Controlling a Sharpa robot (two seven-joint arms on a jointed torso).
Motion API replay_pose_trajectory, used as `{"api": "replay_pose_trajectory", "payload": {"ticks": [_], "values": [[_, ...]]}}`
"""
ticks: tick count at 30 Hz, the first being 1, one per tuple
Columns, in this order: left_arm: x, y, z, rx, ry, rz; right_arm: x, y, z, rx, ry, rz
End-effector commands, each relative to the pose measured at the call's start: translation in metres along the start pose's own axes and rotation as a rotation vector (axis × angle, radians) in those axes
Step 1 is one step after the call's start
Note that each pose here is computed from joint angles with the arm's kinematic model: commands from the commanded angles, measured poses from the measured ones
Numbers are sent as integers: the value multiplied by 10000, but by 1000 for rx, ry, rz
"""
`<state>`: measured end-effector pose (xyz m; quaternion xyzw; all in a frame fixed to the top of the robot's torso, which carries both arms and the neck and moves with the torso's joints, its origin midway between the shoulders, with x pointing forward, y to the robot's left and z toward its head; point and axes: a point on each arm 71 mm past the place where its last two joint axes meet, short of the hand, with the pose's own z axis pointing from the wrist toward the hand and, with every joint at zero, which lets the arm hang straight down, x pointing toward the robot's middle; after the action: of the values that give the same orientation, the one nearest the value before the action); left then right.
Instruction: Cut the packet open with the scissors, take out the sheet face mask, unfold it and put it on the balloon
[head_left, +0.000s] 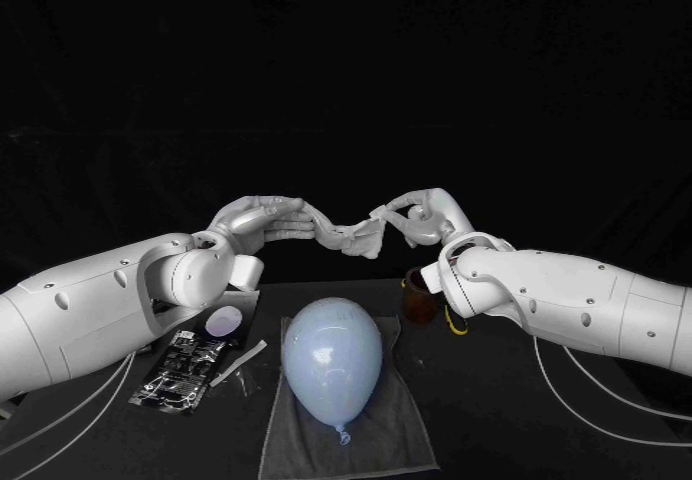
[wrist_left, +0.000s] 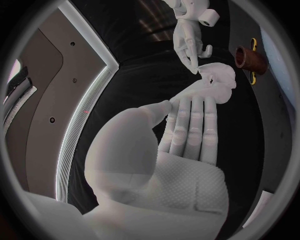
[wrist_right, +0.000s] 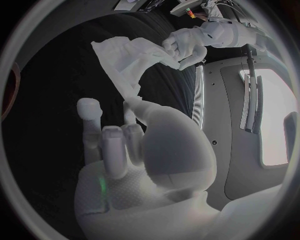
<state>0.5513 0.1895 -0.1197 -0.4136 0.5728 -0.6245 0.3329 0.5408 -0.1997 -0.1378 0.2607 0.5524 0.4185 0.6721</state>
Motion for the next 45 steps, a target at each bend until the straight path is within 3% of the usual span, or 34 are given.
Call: {"api": "replay_pose_trajectory", "payload": {"ticks": [1, 13, 30, 45], "values": [[21, -47, 6, 31, -3, -6, 21, -20, 37, 6, 35, -31], [68, -105, -2, 59, -7, -8, 65, -102, 117, 21, 58, -83], [87, -235, 32, 78, -26, 4, 99, -185, 120, 40, 63, -78], [151, -261, 67, 62, -34, 14, 158, -190, 116, 55, 103, -47]]}}
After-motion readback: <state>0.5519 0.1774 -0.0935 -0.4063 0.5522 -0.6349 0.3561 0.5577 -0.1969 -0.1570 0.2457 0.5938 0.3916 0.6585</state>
